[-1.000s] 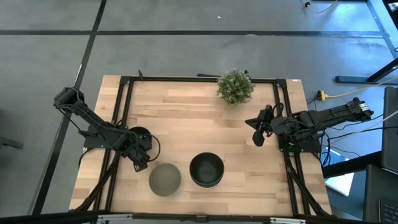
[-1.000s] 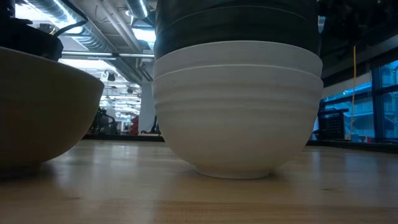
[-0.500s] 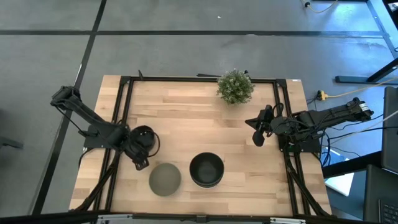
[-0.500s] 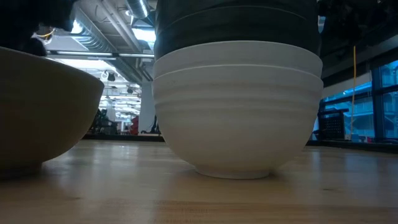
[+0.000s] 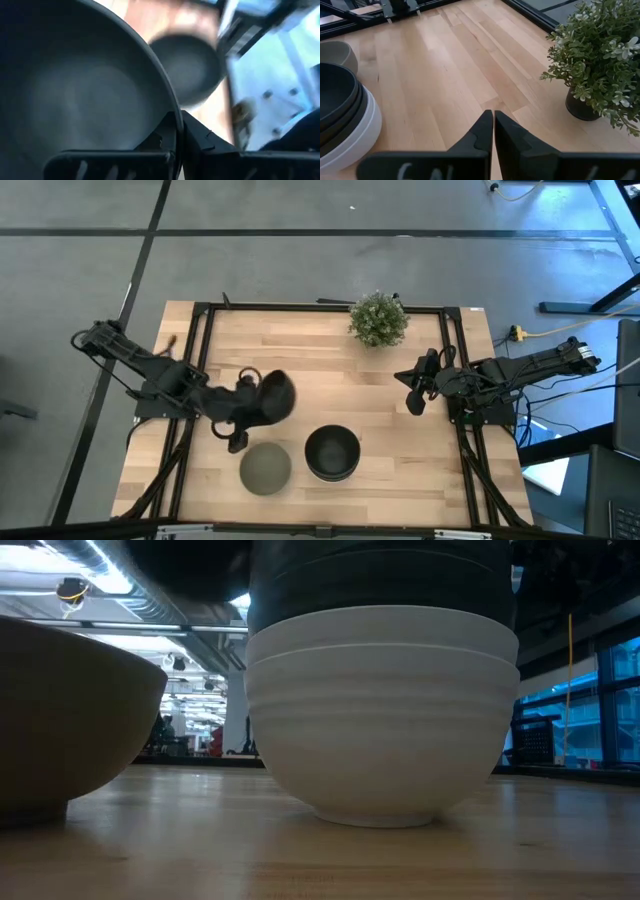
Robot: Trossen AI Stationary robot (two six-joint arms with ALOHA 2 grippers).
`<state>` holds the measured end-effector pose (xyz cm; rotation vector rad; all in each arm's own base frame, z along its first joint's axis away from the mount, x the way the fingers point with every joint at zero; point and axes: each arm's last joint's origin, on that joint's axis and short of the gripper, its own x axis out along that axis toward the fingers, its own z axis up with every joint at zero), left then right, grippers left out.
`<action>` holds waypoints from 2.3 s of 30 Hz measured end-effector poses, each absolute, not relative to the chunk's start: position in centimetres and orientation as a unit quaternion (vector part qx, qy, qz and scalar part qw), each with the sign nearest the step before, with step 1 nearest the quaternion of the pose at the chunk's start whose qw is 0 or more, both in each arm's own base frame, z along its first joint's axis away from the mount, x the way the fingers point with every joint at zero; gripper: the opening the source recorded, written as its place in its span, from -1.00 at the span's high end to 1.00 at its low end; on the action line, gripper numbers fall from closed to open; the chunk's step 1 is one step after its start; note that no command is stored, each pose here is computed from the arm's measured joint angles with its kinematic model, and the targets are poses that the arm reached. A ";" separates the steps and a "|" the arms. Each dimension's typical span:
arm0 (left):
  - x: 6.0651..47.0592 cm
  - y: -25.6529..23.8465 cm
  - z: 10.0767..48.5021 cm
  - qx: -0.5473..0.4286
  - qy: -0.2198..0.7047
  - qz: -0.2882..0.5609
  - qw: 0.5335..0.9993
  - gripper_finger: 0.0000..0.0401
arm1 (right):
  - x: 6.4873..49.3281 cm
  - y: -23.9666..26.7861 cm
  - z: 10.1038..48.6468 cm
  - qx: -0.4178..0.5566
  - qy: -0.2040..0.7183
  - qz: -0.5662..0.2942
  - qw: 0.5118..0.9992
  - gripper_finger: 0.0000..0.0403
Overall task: Nest bowls inside each other
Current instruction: Stack the black bowl on top of the black bowl
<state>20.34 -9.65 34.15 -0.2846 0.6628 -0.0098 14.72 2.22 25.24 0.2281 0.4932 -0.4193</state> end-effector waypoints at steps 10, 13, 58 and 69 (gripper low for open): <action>24.8 -10.4 35.8 -0.071 0.299 -0.074 0.949 1.00 | 14.7 2.2 25.2 0.112 0.242 -0.206 0.942 0.91; 26.7 -11.0 35.3 -0.053 0.322 -0.097 0.940 1.00 | 14.7 2.2 25.3 0.112 0.242 -0.205 0.942 0.91; 38.4 -17.5 29.0 -0.008 0.518 -0.104 0.849 0.95 | 14.6 2.3 25.0 0.116 0.265 -0.184 0.939 0.91; 38.5 -17.5 29.5 -0.023 0.513 -0.138 0.847 0.77 | 14.5 2.4 24.9 0.116 0.271 -0.178 0.939 0.91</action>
